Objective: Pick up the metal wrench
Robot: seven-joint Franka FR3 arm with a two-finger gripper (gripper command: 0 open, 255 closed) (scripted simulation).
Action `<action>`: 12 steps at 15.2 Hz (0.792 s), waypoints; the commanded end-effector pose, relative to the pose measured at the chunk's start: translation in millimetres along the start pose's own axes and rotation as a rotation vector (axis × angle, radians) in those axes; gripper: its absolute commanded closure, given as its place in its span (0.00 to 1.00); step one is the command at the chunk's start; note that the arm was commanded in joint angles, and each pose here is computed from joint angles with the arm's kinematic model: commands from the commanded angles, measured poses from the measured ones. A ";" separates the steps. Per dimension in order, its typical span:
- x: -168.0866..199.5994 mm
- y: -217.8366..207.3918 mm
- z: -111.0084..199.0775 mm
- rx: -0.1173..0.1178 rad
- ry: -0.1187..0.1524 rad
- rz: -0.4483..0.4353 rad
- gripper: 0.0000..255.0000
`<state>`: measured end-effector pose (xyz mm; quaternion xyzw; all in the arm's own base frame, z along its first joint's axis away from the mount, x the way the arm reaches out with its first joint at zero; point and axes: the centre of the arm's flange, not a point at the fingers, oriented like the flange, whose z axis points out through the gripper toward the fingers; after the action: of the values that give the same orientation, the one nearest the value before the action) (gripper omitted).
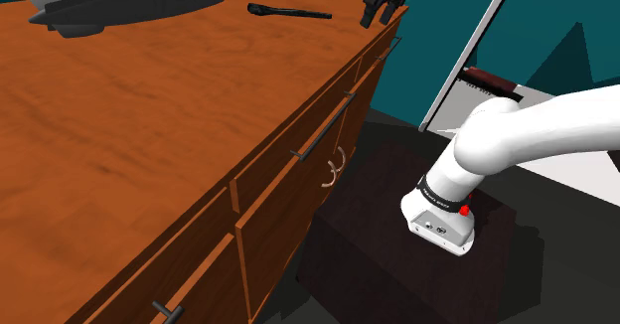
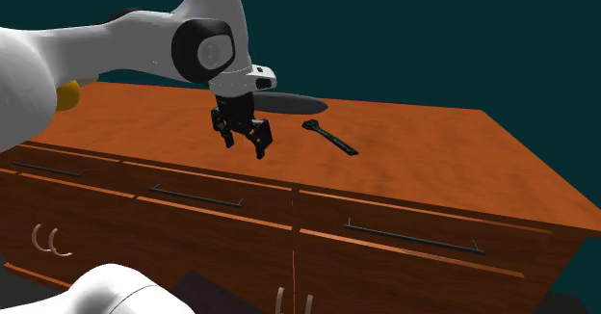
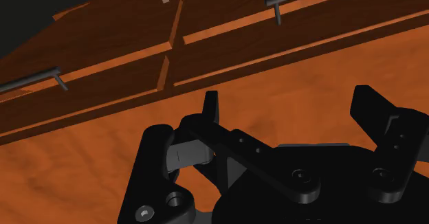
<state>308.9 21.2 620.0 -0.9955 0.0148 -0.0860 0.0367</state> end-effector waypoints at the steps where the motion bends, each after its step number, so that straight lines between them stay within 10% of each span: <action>1: 0.0 0.0 0.0 0.000 0.000 0.000 0.00; 12: 128.0 77.3 30.4 0.037 -0.041 -0.407 0.00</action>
<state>425.0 -53.7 607.7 -0.9823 -0.1678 -0.0734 0.0379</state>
